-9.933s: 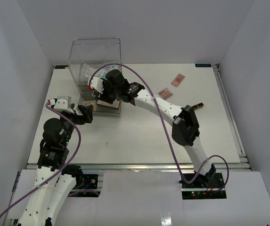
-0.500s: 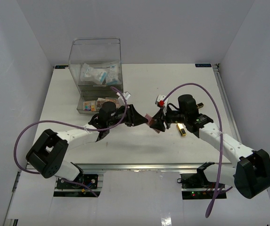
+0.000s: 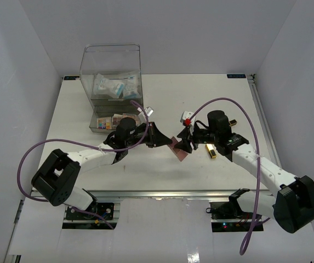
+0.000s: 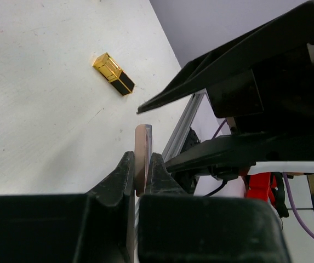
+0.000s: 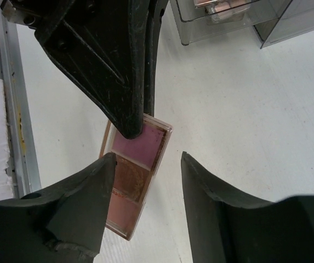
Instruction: Organize the makeup
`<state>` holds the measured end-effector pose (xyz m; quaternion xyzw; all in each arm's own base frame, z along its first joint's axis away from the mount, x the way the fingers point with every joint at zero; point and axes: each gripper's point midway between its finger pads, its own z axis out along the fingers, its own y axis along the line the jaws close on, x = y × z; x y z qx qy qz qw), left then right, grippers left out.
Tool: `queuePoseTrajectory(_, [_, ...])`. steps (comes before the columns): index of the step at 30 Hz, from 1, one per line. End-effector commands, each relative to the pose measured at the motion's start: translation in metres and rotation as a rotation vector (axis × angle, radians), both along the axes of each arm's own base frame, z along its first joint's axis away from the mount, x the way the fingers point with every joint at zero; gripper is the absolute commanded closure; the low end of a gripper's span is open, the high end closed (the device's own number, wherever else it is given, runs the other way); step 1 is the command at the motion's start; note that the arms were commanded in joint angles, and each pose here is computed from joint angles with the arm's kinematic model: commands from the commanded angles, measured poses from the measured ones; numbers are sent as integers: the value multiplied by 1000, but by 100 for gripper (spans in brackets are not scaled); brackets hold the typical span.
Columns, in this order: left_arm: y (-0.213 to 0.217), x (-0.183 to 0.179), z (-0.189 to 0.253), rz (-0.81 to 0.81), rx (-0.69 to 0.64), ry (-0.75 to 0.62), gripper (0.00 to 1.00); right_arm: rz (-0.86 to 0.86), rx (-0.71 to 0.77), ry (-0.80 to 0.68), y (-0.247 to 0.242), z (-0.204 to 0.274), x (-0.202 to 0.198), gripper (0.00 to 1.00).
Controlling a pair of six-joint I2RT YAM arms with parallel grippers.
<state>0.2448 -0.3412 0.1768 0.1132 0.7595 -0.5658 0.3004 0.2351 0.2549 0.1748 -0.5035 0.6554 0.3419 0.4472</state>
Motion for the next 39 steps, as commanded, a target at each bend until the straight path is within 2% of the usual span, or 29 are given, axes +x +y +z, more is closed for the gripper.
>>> queuePoseTrajectory(1, [5,5,17,22,11,-45,100,17,14,-95,-2,17,-1,27])
queuePoseTrajectory(2, [9,7,18,38,21,-50,100,15,15,-113,-3,21,0,12])
queuePoseTrajectory(3, [16,8,22,52,27,-68,100,11,22,-139,-7,27,0,9])
queuePoseTrajectory(6, [43,18,19,126,69,-63,100,-9,37,-191,-18,40,2,10])
queuePoseTrajectory(12, [135,49,23,372,112,-38,100,-16,53,-260,-39,45,-1,10])
queuePoseTrajectory(20, [268,97,28,719,84,18,100,-37,50,-247,-47,42,2,10])
queuePoseTrajectory(27, [310,128,23,804,67,63,100,-27,61,-231,-49,40,0,10])
queuePoseTrajectory(35, [318,151,20,797,65,74,100,-27,63,-226,-51,39,0,10])
queuePoseTrajectory(37, [320,156,17,797,73,80,97,-25,64,-224,-51,38,0,10])
queuePoseTrajectory(39, [320,159,15,785,73,86,89,-25,65,-221,-52,38,1,10])
